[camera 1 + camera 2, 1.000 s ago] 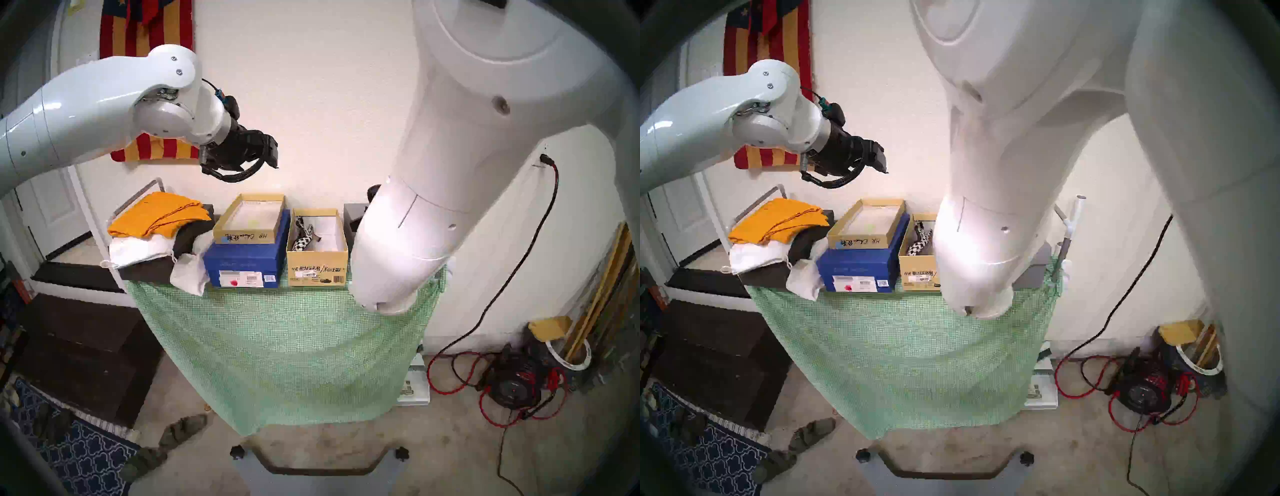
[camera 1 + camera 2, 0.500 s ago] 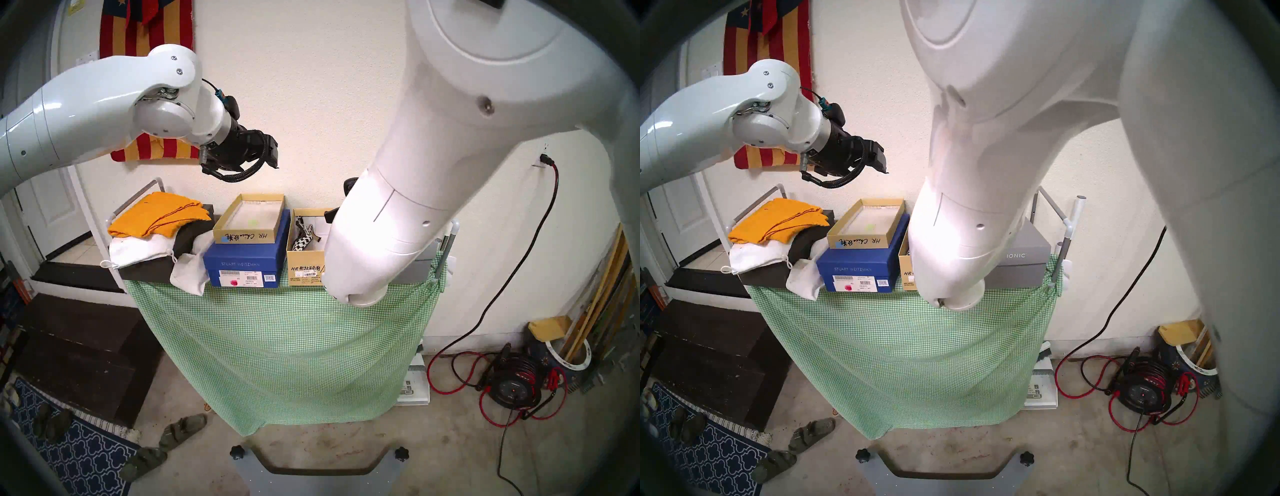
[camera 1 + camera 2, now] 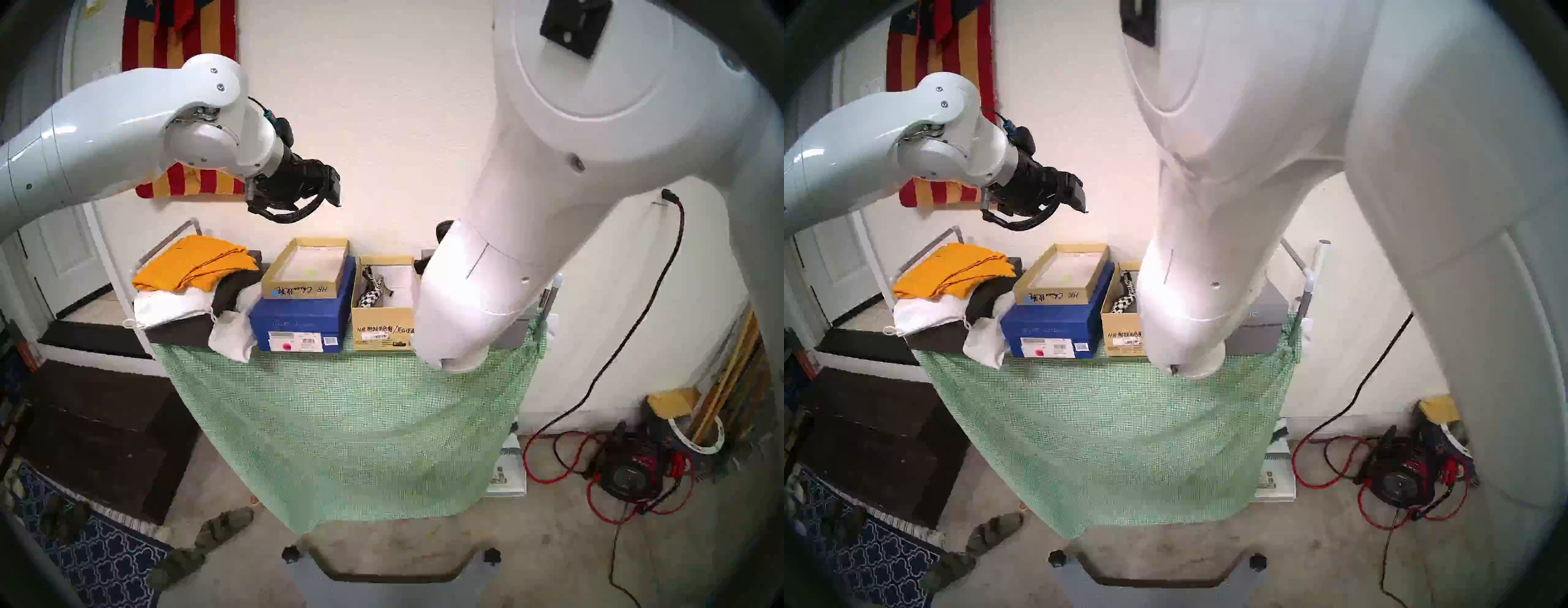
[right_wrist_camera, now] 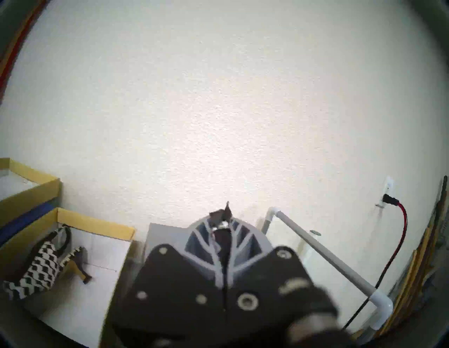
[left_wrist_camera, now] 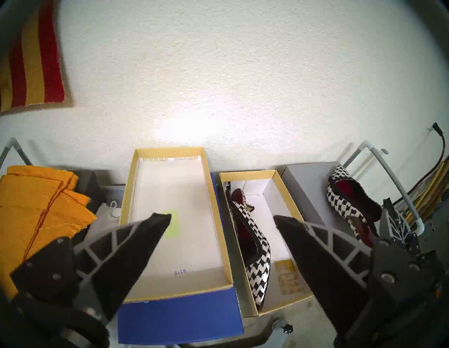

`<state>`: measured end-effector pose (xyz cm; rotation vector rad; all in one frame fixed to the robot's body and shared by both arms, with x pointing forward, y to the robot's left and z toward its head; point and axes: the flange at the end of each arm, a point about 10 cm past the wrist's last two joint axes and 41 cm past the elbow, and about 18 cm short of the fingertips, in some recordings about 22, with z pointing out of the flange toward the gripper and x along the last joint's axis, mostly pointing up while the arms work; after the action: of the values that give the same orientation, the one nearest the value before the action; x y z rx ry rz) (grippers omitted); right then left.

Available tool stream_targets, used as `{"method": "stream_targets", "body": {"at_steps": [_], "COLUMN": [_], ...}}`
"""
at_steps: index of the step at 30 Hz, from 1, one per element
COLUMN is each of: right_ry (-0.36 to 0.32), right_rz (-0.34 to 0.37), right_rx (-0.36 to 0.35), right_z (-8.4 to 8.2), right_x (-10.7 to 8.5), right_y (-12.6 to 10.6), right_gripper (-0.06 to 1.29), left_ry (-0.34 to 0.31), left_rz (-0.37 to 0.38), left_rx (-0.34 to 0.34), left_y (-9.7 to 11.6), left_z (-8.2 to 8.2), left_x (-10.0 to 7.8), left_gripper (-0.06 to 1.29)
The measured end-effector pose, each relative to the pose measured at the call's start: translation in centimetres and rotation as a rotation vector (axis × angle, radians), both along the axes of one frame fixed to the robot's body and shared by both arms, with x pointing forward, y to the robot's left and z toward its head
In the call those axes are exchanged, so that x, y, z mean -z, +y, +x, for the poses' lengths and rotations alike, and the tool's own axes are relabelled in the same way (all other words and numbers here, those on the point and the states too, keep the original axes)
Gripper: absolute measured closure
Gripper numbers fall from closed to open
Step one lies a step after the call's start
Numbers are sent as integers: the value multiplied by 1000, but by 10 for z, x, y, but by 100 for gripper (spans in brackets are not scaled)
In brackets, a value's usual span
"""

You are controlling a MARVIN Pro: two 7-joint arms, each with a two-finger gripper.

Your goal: Take shoe out of the box

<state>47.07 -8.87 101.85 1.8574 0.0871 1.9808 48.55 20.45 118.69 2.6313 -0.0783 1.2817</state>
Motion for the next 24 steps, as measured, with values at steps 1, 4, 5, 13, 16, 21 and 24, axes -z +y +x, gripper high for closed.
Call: {"method": "stream_targets", "body": {"at_steps": [1, 4, 5, 13, 16, 21, 24], "right_ry": [0, -1, -1, 43, 57, 94, 105], "right_rz": [0, 1, 1, 6, 7, 14, 21], "right_rx": [9, 32, 40, 103, 118, 130, 123], "right_z": [2, 7, 8, 13, 13, 8, 7], "right_x": [1, 3, 4, 25, 29, 35, 35], "right_y": [-5, -16, -20, -59, -76, -94, -101], "right_gripper": [124, 124, 124, 124, 72, 12, 9], "left_ry": [0, 0, 0, 1, 1, 1, 1], "left_rz": [0, 0, 0, 1, 1, 1, 1], "left_rx": [0, 0, 0, -1, -1, -1, -1], "left_y": [0, 0, 0, 0, 0, 0, -1], "left_z": [0, 0, 0, 0, 0, 0, 0], "left_x": [0, 0, 0, 0, 0, 0, 0], "left_gripper": [3, 3, 3, 3, 3, 3, 3]}}
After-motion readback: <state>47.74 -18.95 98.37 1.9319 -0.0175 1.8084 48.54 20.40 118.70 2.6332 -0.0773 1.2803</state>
